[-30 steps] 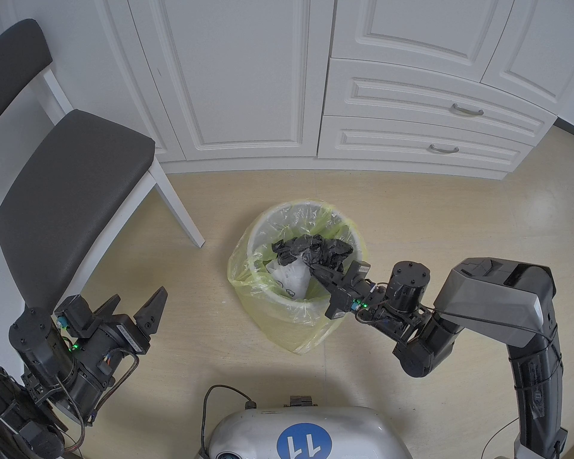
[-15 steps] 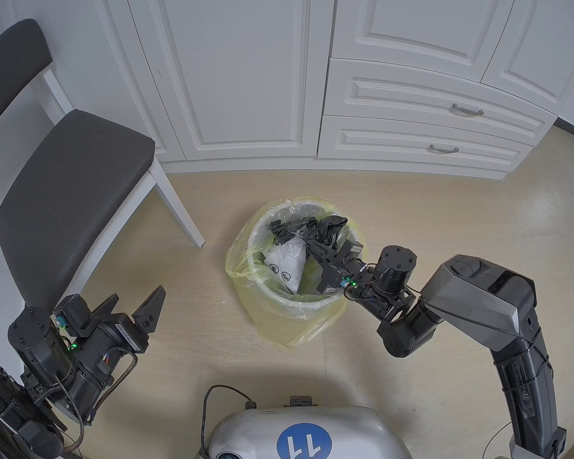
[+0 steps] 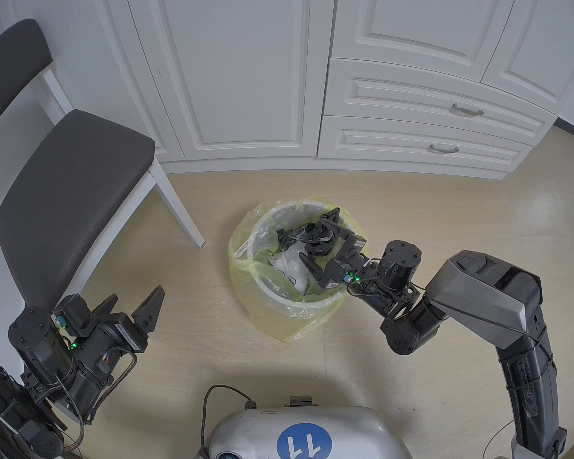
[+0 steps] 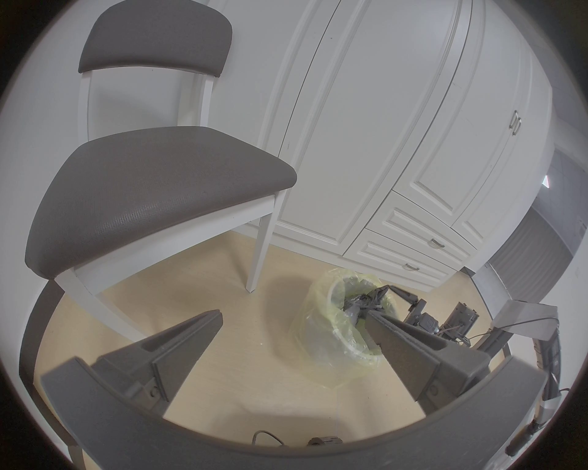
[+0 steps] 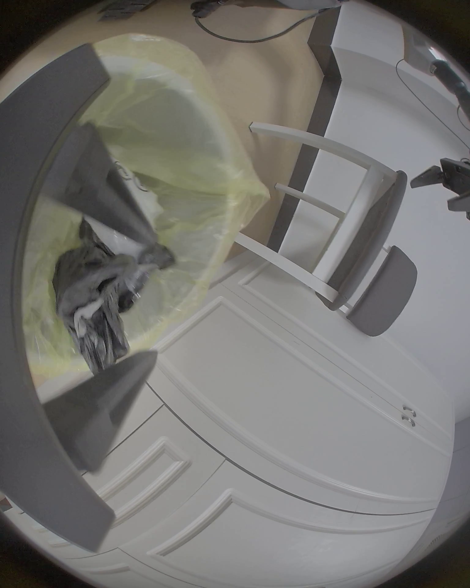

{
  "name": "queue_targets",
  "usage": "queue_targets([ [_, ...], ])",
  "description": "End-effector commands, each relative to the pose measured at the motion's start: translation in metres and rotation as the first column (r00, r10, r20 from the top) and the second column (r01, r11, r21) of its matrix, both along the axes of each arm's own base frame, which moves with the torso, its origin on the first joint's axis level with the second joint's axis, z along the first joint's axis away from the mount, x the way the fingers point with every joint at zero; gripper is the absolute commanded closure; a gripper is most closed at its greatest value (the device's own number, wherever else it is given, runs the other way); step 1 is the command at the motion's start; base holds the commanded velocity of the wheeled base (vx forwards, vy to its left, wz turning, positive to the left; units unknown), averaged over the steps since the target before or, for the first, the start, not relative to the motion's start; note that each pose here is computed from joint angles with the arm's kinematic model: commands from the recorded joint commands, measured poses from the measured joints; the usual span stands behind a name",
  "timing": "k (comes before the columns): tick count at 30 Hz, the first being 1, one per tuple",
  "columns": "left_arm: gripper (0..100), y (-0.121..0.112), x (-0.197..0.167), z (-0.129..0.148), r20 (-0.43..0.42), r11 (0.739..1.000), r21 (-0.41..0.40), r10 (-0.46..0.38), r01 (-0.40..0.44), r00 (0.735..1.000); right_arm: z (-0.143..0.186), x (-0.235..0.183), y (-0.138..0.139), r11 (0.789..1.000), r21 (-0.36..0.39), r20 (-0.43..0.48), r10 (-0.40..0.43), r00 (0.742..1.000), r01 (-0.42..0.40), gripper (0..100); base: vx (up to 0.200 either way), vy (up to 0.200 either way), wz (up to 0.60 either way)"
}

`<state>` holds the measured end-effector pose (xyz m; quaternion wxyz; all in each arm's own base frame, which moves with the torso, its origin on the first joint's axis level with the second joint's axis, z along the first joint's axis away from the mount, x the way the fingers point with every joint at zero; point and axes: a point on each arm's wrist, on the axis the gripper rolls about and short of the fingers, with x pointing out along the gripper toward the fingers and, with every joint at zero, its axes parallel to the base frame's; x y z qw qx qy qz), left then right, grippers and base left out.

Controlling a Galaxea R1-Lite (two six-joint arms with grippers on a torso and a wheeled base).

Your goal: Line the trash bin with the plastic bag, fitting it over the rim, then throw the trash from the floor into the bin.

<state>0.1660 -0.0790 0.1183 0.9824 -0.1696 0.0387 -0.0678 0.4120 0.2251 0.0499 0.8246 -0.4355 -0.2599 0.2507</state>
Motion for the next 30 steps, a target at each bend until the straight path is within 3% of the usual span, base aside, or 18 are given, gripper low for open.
queue_targets([
  [1, 0, 0.002, -0.003, -0.003, -0.013, 1.000, 0.006, 0.000, 0.000, 1.000, 0.012, -0.003, 0.003, 1.000, 0.017, 0.025, 0.013, 1.000, -0.014, 0, 0.000, 0.000, 0.00],
  [8, 0, 0.002, -0.003, -0.002, -0.013, 1.000, 0.006, 0.002, -0.002, 1.000, 0.041, -0.011, 0.003, 0.988, 0.145, 0.042, 0.041, 0.998, -0.047, 0, 0.000, 0.000, 0.00],
  [13, 0, 0.002, -0.002, -0.004, -0.018, 1.000, 0.009, 0.002, -0.002, 1.000, 0.057, -0.023, -0.014, 0.976, 0.211, -0.002, 0.048, 0.999, -0.046, 0, 0.000, 0.000, 0.00],
  [18, 0, 0.002, -0.002, -0.004, -0.021, 1.000, 0.009, 0.004, -0.004, 1.000, 0.059, -0.023, -0.039, 0.971, 0.239, -0.057, 0.007, 0.998, 0.007, 0, 0.000, 0.000, 0.00],
  [20, 0, 0.002, -0.002, -0.004, -0.022, 1.000, 0.010, 0.004, -0.003, 1.000, 0.065, -0.016, -0.058, 0.966, 0.252, -0.048, -0.048, 0.998, 0.059, 0, 0.000, 0.000, 0.00],
  [21, 0, 0.001, -0.002, -0.004, -0.021, 1.000, 0.009, 0.002, -0.002, 1.000, 0.072, -0.006, -0.080, 0.959, 0.266, -0.060, -0.080, 0.995, 0.093, 0, 0.000, 0.000, 0.00],
  [23, 0, 0.001, -0.002, -0.004, -0.021, 1.000, 0.009, 0.002, -0.002, 1.000, 0.072, -0.006, -0.080, 0.959, 0.266, -0.060, -0.080, 0.995, 0.093, 0, 0.000, 0.000, 0.00],
  [24, 0, 0.001, -0.003, -0.003, -0.014, 1.000, 0.006, 0.002, -0.002, 1.000, 0.093, 0.001, -0.112, 0.890, 0.451, -0.276, 0.077, 0.958, 0.059, 0, 0.000, 0.000, 0.00],
  [25, 0, 0.002, -0.003, -0.002, -0.012, 1.000, 0.004, 0.002, -0.002, 1.000, 0.100, 0.002, -0.119, 0.863, 0.503, -0.325, 0.135, 0.936, 0.051, 0, 0.000, 0.000, 0.00],
  [27, 0, 0.002, -0.003, -0.002, -0.012, 1.000, 0.004, 0.002, -0.002, 1.000, 0.100, 0.002, -0.119, 0.863, 0.503, -0.325, 0.135, 0.936, 0.051, 0, 0.000, 0.000, 0.00],
  [28, 0, 0.003, -0.005, 0.001, 0.002, 1.000, -0.002, 0.019, -0.019, 1.000, 0.118, 0.010, -0.143, 0.763, 0.640, -0.463, 0.284, 0.839, 0.095, 0, 0.000, 0.000, 0.00],
  [29, 0, 0.003, -0.006, 0.002, 0.008, 1.000, -0.005, 0.025, -0.025, 1.000, 0.120, 0.013, -0.152, 0.743, 0.659, -0.493, 0.307, 0.814, 0.119, 0, 0.000, 0.000, 0.00],
  [30, 0, 0.003, -0.006, 0.002, 0.008, 1.000, -0.005, 0.025, -0.025, 1.000, 0.120, 0.013, -0.152, 0.743, 0.659, -0.493, 0.307, 0.814, 0.119, 0, 0.000, 0.000, 0.00],
])
